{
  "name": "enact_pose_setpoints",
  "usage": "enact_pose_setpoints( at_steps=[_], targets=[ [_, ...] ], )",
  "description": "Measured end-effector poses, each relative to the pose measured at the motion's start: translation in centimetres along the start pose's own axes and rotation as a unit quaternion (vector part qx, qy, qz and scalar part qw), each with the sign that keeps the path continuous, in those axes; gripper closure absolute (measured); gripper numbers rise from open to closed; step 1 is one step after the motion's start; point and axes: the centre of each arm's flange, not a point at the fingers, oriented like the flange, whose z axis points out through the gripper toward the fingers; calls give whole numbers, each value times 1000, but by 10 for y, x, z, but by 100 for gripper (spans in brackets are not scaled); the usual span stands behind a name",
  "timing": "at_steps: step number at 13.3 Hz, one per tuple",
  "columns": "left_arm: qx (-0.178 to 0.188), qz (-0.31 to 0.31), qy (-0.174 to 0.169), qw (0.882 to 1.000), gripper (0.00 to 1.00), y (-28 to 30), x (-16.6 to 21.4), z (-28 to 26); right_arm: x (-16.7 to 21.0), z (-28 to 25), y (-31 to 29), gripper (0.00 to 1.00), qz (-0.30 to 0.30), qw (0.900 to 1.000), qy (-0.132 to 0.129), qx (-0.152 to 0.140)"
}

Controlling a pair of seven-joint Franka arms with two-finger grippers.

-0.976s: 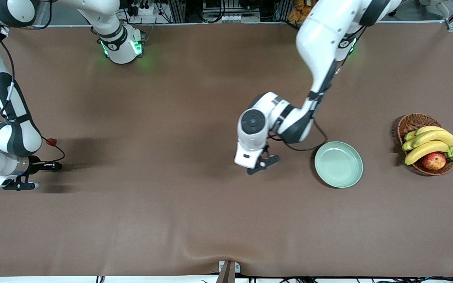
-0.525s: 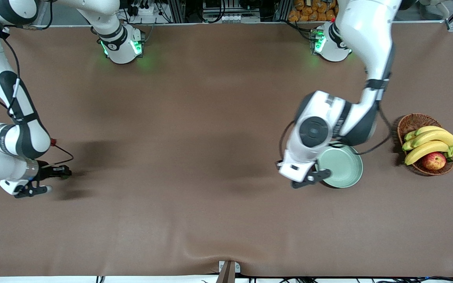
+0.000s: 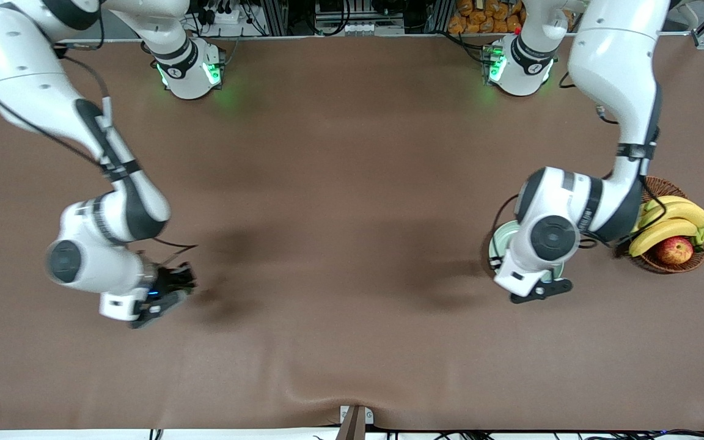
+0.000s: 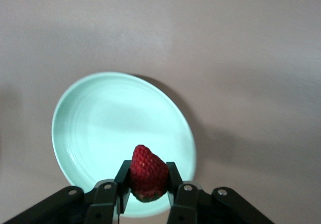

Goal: Collect all strawberries into plate
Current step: 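Lower the strawberry onto the plate with the left gripper while the right gripper carries another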

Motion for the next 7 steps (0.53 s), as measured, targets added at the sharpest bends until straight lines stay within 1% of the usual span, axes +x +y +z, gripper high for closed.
enact_pose_setpoints(
  at_steps=[2,4,5,6,7],
  targets=[
    [-17,2,12,1000,67,-28,1,42,28,7,-61,63,-49,999,-4,0],
    [-23,9,9,1000,67,-42,-10,75,52,13,-130,63,-99,995,-5,-1],
    [-23,10,8,1000,64,-42,-12,79,62,14,-160,63,-121,993,-1,-2],
    [-25,12,9,1000,63,-40,-13,77,71,16,-189,63,-142,990,7,-4],
    [-27,13,13,999,53,-38,-13,71,78,20,-217,63,-159,987,21,-5]
  ],
)
